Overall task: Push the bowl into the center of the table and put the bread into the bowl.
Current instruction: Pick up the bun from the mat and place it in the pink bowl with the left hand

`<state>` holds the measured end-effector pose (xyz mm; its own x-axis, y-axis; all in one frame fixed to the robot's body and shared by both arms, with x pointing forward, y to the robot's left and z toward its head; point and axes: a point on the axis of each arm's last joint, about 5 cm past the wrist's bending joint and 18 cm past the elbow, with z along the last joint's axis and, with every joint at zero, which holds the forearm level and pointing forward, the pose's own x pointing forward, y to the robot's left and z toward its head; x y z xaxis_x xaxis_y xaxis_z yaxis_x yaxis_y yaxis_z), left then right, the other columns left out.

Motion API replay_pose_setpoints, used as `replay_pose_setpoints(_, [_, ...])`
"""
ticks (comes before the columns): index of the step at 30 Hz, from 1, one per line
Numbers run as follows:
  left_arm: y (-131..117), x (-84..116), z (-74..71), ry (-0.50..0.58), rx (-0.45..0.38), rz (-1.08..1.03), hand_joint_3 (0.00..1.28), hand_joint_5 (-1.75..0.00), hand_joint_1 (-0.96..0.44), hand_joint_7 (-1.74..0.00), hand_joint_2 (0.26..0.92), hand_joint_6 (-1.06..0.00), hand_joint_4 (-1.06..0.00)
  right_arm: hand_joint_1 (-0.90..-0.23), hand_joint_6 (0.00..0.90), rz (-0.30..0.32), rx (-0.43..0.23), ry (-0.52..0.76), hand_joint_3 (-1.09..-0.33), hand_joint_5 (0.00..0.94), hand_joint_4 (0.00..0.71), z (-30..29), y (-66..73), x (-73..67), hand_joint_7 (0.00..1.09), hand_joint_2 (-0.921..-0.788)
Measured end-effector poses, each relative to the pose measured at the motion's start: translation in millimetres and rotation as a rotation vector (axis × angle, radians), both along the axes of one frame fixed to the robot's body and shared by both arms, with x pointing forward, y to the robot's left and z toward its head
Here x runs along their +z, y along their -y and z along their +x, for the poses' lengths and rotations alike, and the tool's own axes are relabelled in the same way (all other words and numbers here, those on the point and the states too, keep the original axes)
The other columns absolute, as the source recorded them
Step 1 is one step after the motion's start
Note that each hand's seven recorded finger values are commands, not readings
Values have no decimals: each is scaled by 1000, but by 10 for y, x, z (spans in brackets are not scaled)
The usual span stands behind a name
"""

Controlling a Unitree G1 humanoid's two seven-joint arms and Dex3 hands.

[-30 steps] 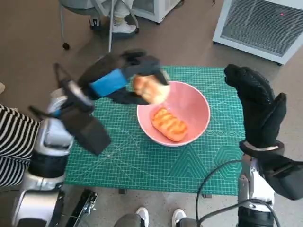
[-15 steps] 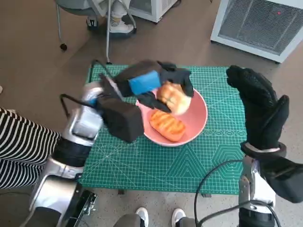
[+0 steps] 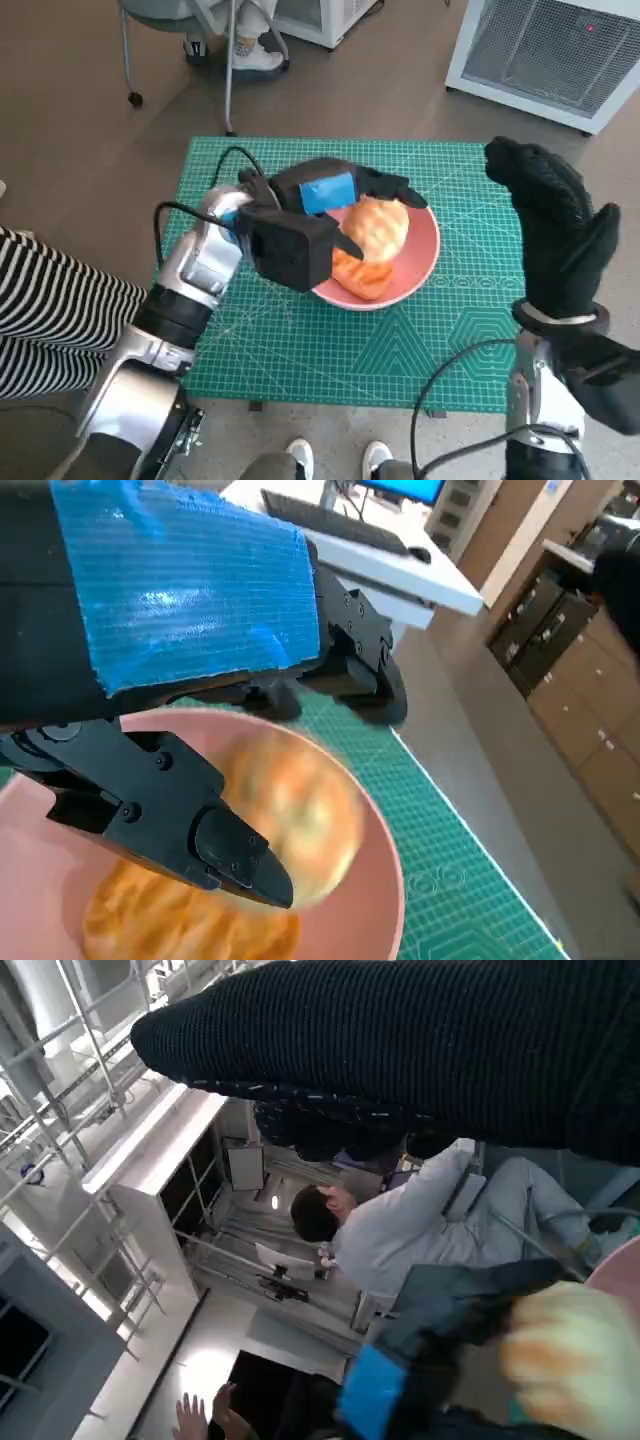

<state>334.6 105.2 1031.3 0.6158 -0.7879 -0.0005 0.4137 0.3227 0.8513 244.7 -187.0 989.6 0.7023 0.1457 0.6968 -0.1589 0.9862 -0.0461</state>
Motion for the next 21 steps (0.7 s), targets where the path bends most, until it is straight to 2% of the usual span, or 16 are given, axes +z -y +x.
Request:
replay_pose_setpoints(8, [-31, 11, 12, -19, -6, -102, 19, 0, -535, -22, 871, -192, -89, -709, 90, -2, -1, 3, -741, 1, 183, -3, 4, 14, 416, -921])
replay_pose_setpoints(18, [-219, 39, 27, -108, -42, -434, 22, -1, -532, -23, 913, -208, -65, -708, 97, -13, -11, 7, -740, 5, 193, 17, 32, 74, 419, -921])
replay_pose_setpoints(21, [-275, 2, 15, -106, -39, -517, 75, -4, -568, -25, 918, -216, -72, -708, 98, -21, -13, 12, -740, 6, 195, 26, 36, 102, 419, -921])
